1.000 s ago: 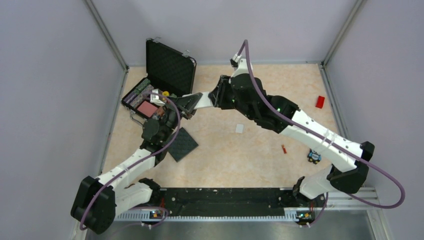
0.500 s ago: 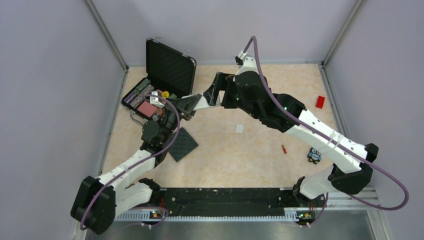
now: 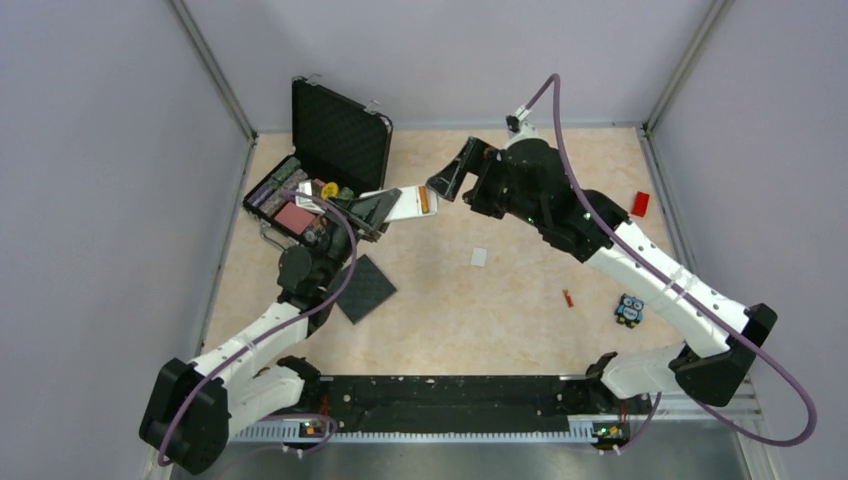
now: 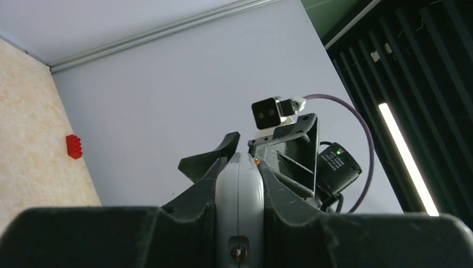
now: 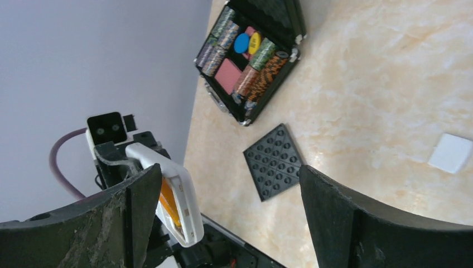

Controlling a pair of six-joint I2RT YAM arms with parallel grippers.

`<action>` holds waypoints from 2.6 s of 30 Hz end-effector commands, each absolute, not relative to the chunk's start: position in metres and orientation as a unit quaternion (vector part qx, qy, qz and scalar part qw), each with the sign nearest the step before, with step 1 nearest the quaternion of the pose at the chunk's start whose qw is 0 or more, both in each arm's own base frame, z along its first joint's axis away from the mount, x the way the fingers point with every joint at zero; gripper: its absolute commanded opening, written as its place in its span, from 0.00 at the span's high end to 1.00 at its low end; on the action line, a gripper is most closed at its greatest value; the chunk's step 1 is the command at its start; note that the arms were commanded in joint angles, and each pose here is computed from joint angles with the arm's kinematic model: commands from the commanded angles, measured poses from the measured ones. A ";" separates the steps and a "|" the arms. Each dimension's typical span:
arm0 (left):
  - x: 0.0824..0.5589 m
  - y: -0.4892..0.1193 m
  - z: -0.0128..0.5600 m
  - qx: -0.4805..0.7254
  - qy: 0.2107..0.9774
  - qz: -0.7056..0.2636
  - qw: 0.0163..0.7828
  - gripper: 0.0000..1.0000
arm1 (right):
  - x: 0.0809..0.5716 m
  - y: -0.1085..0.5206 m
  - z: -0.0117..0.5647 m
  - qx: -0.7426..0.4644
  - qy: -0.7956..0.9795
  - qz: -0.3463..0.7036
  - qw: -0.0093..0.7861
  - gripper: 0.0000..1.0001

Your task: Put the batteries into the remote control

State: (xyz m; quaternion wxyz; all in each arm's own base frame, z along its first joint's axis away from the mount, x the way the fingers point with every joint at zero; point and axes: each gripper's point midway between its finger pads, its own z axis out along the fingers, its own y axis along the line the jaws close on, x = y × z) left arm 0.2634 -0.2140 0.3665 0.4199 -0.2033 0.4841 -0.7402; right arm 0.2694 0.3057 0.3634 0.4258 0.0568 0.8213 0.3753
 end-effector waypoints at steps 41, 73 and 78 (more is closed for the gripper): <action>0.237 -0.213 0.408 -0.121 0.439 -0.765 0.455 1.00 | 0.259 0.336 0.373 0.080 0.769 0.539 0.334 0.55; 0.245 -0.203 0.441 -0.162 0.373 -0.815 0.413 1.00 | 0.258 0.351 0.351 0.032 0.778 0.537 0.324 0.67; 0.246 -0.205 0.441 -0.162 0.376 -0.814 0.412 1.00 | 0.259 0.352 0.341 0.028 0.788 0.527 0.318 0.67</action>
